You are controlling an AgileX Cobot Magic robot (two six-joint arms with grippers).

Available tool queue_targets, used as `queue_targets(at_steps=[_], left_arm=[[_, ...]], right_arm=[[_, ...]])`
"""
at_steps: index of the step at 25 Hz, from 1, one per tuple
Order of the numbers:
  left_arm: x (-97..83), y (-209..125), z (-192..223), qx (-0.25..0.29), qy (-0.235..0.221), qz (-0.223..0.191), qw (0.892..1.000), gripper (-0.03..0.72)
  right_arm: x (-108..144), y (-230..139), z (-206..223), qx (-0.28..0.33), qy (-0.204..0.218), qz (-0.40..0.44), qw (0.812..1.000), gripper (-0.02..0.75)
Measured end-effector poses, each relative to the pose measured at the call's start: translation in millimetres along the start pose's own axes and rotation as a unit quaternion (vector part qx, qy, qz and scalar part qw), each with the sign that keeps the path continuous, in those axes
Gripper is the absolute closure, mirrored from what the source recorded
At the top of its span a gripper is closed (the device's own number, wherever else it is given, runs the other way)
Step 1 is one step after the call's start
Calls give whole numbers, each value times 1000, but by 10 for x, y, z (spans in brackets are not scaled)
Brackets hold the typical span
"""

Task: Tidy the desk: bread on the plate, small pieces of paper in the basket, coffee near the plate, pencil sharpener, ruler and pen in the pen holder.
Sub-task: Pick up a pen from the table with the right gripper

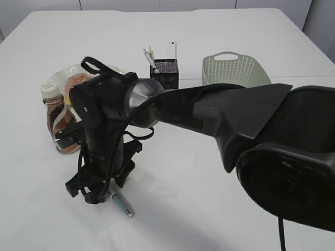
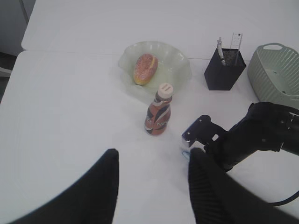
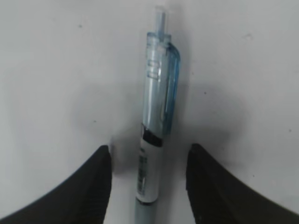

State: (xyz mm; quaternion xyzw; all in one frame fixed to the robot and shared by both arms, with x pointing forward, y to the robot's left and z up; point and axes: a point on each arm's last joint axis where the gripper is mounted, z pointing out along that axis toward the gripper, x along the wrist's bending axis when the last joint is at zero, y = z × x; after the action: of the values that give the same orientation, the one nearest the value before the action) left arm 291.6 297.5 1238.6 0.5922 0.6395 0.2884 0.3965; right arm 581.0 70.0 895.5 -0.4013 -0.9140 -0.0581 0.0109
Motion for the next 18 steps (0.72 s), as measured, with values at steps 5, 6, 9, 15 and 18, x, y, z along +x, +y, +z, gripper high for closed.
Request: queue_targets(at_steps=[5, 6, 9, 15, 18], left_arm=[[0, 0, 0, 0, 0, 0, 1000, 338], [0, 0, 0, 0, 0, 0, 1000, 338], [0, 0, 0, 0, 0, 0, 1000, 338], [-2, 0, 0, 0, -1, 0, 1000, 342], [-3, -1, 0, 0, -2, -1, 1000, 345]], right_arm=[[-3, -1, 15, 2, -1, 0, 1000, 321], [-3, -3, 15, 3, -1, 0, 1000, 323], [-7, -3, 15, 3, -3, -1, 1000, 370], [-24, -17, 15, 11, -13, -5, 1000, 576], [-46, -29, 14, 18, -25, -9, 999, 613]])
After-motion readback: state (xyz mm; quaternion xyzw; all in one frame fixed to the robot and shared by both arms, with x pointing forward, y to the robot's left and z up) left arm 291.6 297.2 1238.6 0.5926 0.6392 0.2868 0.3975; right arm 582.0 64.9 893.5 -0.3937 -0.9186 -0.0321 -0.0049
